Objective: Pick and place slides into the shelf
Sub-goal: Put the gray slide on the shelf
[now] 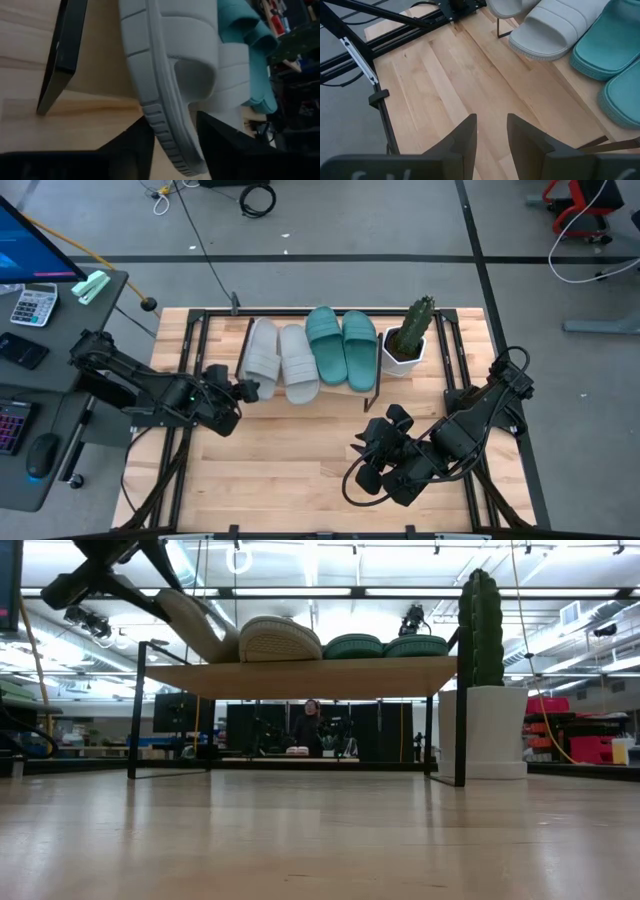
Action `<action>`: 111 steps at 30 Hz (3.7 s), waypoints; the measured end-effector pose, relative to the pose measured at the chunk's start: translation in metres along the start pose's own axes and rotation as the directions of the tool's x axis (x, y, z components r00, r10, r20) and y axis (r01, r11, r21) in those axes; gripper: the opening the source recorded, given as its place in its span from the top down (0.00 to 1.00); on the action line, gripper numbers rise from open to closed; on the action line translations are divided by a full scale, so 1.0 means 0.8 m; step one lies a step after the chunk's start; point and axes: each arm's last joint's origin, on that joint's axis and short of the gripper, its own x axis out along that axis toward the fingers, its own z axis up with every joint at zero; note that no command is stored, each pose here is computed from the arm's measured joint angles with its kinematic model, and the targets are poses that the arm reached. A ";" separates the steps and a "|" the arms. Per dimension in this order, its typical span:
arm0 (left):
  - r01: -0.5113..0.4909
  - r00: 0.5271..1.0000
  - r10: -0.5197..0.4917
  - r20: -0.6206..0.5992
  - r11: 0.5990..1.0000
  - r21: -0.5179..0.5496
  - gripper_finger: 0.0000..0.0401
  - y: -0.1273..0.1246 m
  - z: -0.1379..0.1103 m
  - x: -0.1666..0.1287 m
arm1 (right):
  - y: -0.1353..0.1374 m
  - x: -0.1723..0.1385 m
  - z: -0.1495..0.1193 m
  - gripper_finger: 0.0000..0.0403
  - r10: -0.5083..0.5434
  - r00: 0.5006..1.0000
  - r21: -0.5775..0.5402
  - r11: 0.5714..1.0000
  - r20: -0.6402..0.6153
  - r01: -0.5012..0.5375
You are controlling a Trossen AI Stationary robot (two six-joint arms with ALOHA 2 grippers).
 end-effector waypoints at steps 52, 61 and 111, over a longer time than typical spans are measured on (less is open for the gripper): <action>-0.024 0.990 0.045 -0.132 0.988 0.154 0.91 0.002 -0.004 -0.001 | 0.000 0.000 0.000 0.72 0.000 1.000 -0.003 1.000 0.000 0.000; 0.018 0.994 0.001 -0.113 0.986 0.167 0.91 -0.003 -0.003 -0.002 | 0.000 0.000 0.000 0.72 0.000 1.000 -0.004 1.000 0.000 0.000; -0.068 0.969 0.123 -0.215 0.967 0.245 0.23 0.012 0.002 -0.007 | 0.000 0.002 0.001 0.71 0.021 0.999 -0.050 0.998 -0.042 -0.023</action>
